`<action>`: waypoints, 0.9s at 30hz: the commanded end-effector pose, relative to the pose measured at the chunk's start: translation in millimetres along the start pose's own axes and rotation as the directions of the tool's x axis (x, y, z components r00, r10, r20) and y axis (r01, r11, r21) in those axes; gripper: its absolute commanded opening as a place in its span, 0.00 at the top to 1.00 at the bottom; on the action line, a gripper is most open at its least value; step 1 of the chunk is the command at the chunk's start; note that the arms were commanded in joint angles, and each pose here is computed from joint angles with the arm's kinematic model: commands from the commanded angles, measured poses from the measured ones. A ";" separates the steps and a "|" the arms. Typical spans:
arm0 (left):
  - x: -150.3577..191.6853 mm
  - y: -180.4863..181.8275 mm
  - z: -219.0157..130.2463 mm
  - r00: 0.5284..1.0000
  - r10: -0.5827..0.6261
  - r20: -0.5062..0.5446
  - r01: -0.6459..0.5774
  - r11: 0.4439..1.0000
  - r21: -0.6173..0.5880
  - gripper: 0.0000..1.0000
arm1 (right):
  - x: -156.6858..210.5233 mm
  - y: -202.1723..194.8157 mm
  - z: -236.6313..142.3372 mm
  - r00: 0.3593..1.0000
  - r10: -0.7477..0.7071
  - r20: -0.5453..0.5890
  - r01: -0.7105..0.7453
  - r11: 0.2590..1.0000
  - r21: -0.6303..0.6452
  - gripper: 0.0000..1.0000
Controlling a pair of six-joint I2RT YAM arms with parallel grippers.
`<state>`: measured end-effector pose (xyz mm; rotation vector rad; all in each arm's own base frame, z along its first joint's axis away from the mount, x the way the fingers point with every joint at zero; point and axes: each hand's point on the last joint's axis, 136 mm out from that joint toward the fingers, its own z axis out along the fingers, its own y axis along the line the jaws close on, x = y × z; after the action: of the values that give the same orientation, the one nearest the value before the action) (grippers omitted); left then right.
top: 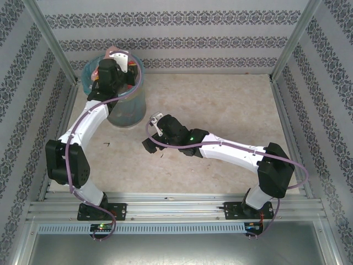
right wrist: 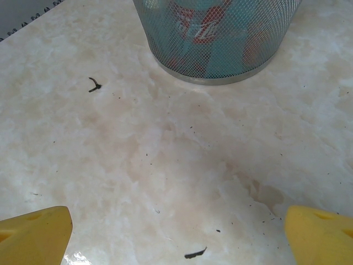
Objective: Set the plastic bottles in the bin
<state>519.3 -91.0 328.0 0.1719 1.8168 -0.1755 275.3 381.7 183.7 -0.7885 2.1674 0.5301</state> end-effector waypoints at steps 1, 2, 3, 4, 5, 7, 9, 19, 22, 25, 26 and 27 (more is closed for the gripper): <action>100.1 20.5 -18.3 0.916 -0.134 -0.378 0.108 0.990 -0.089 0.90 | -14.8 0.5 -3.8 1.000 0.001 0.025 0.000 1.000 -0.008 0.02; 93.7 19.0 -20.5 0.921 -0.135 -0.366 0.112 0.990 -0.085 0.75 | -15.1 1.4 -3.8 1.000 0.001 0.025 -0.001 1.000 -0.012 0.02; 87.3 19.3 -22.4 0.926 -0.136 -0.352 0.113 0.990 -0.085 0.58 | -14.6 1.2 -3.1 1.000 0.003 0.022 -0.002 1.000 -0.011 0.02; 82.0 18.3 -24.7 0.930 -0.137 -0.341 0.116 0.990 -0.082 0.40 | -13.8 1.1 -2.9 1.000 0.004 0.020 -0.003 1.000 -0.010 0.02; 77.1 17.7 -26.8 0.934 -0.139 -0.330 0.120 0.990 -0.079 0.34 | -14.0 1.1 -3.1 1.000 0.006 0.021 -0.005 1.000 -0.010 0.02; 65.4 15.8 -31.2 0.942 -0.143 -0.303 0.128 0.989 -0.070 0.30 | -13.7 1.5 -4.0 1.000 0.007 0.019 -0.006 1.000 -0.013 0.02; 50.8 12.3 -36.5 0.951 -0.150 -0.269 0.141 0.989 -0.053 0.28 | -14.3 1.0 -5.5 1.000 0.008 0.022 -0.007 1.000 -0.013 0.02; -61.3 -16.0 -106.1 0.985 -0.169 0.017 0.166 0.980 0.113 0.25 | -21.2 2.6 -10.2 0.999 0.007 0.042 -0.006 1.000 -0.018 0.02; -85.1 -13.9 -131.3 0.984 -0.155 0.093 0.146 0.984 0.098 0.26 | -21.8 3.8 -10.2 0.999 0.008 0.044 -0.007 1.000 -0.025 0.02; -100.6 3.0 -146.2 0.980 -0.135 0.147 0.135 0.991 0.009 0.29 | -22.1 5.4 -9.9 0.999 0.013 0.042 -0.011 0.999 -0.033 0.02; -103.4 10.1 -148.2 0.979 -0.135 0.154 0.140 0.990 -0.019 0.29 | -21.6 5.7 -10.1 0.999 0.014 0.041 -0.012 0.999 -0.036 0.02; -104.8 17.3 -147.9 0.978 -0.145 0.152 0.153 0.987 -0.042 0.30 | -21.0 5.5 -10.1 0.999 0.016 0.039 -0.014 0.999 -0.037 0.02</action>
<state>405.7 -69.5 457.0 0.0628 1.6942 -0.3157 274.2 384.7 188.4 -0.7947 2.1626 0.5504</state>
